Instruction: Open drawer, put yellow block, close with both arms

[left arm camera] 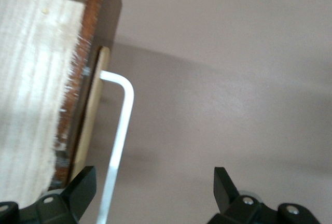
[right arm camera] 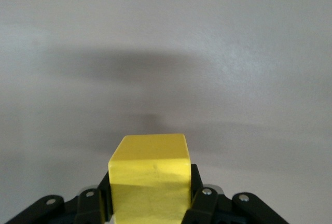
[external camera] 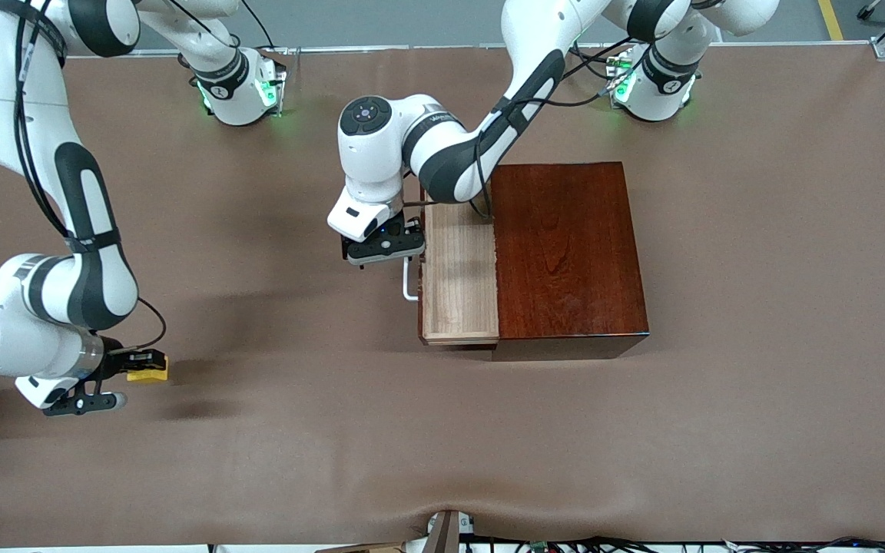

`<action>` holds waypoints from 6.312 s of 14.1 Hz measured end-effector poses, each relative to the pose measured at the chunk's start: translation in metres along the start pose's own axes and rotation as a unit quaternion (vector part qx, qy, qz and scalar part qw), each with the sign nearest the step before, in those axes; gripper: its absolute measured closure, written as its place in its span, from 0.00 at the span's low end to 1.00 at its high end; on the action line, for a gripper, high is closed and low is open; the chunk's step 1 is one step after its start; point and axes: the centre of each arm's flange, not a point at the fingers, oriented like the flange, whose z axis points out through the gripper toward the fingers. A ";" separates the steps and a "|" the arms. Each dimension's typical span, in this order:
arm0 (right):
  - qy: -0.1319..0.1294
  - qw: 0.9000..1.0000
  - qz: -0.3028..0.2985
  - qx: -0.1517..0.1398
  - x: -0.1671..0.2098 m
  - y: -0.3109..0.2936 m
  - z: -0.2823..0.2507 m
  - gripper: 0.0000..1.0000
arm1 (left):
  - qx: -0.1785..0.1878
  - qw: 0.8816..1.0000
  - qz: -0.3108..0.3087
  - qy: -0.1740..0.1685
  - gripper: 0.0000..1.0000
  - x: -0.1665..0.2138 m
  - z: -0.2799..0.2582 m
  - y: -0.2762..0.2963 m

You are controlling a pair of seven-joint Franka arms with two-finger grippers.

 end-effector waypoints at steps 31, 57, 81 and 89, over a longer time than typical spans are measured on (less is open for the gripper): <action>-0.001 0.644 -0.763 -0.051 -0.088 -0.614 -0.096 0.44 | 0.098 0.989 0.053 -0.097 0.00 0.279 -0.276 -0.493; 0.007 0.743 -0.669 -0.012 -0.073 -0.574 -0.140 0.00 | 0.067 0.987 0.106 -0.103 0.00 0.264 -0.300 -0.488; 0.013 0.994 -0.111 0.006 -0.115 -0.131 -0.273 0.00 | -0.020 0.982 -0.185 -0.014 0.00 0.005 -0.080 -0.003; -0.026 0.997 0.066 -0.024 -0.144 -0.127 -0.290 0.00 | -0.015 0.972 -0.232 0.017 0.00 -0.050 0.015 0.021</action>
